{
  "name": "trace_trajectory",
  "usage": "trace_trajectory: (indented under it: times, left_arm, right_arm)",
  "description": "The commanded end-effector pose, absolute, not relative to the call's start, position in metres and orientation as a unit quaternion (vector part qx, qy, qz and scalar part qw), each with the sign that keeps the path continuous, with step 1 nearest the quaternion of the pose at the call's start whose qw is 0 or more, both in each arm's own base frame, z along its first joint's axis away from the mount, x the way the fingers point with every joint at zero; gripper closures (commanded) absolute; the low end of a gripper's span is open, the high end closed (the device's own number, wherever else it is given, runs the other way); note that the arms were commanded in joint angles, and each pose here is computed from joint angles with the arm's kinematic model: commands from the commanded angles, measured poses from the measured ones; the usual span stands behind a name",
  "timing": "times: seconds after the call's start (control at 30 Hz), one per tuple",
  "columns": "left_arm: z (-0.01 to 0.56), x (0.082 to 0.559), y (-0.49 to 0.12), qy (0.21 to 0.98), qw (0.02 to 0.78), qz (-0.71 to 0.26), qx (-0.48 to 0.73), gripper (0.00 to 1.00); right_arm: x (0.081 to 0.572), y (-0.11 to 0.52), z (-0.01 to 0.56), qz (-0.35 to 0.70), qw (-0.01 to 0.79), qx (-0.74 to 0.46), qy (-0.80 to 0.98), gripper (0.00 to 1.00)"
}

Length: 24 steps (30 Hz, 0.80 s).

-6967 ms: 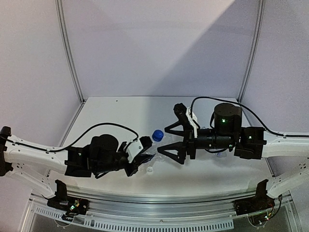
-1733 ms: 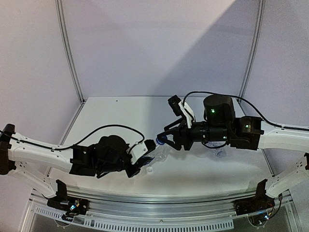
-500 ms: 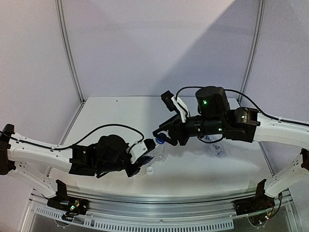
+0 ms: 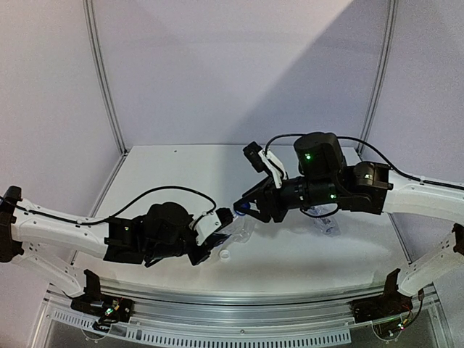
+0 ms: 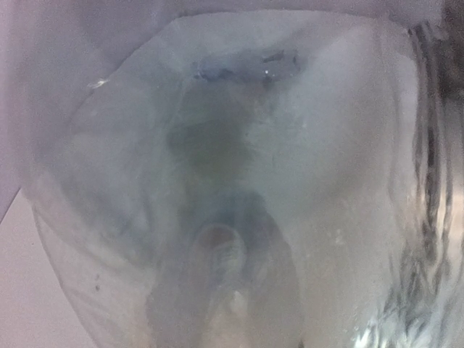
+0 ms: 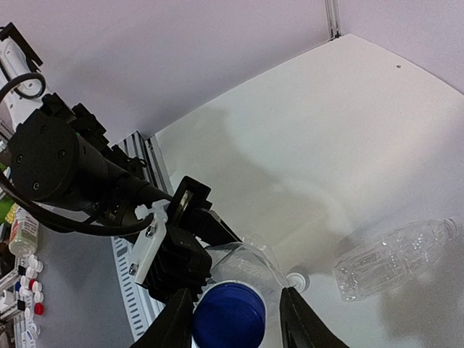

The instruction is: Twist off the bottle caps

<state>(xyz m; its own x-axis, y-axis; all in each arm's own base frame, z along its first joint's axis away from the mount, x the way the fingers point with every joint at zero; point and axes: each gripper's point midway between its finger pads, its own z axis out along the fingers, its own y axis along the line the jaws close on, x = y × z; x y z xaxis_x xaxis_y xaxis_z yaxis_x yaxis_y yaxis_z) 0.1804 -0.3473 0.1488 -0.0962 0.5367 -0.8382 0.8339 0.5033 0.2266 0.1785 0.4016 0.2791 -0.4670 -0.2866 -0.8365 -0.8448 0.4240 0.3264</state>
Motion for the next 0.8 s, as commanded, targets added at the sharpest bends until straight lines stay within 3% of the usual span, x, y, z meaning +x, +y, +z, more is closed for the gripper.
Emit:
trace_trajectory:
  times: [0.0, 0.4, 0.6, 0.77]
  left_arm:
    - [0.159, 0.185, -0.349, 0.722, 0.489, -0.159, 0.464, 1.0]
    - [0.164, 0.172, -0.354, 0.707, 0.479, -0.193, 0.483, 1.0]
    - [0.168, 0.125, -0.373, 0.659, 0.417, -0.3, 0.549, 1.0]
    - [0.162, 0.094, -0.381, 0.636, 0.351, -0.353, 0.59, 1.0]
  right_arm:
    - [0.183, 0.394, 0.261, 0.36, 0.347, -0.366, 0.785, 0.6]
    - [0.177, 0.356, 0.269, 0.29, 0.399, -0.433, 0.754, 0.7]
    - [0.167, 0.35, 0.259, 0.24, 0.408, -0.502, 0.724, 0.73]
    - [0.141, 0.353, 0.273, 0.263, 0.422, -0.558, 0.665, 0.73]
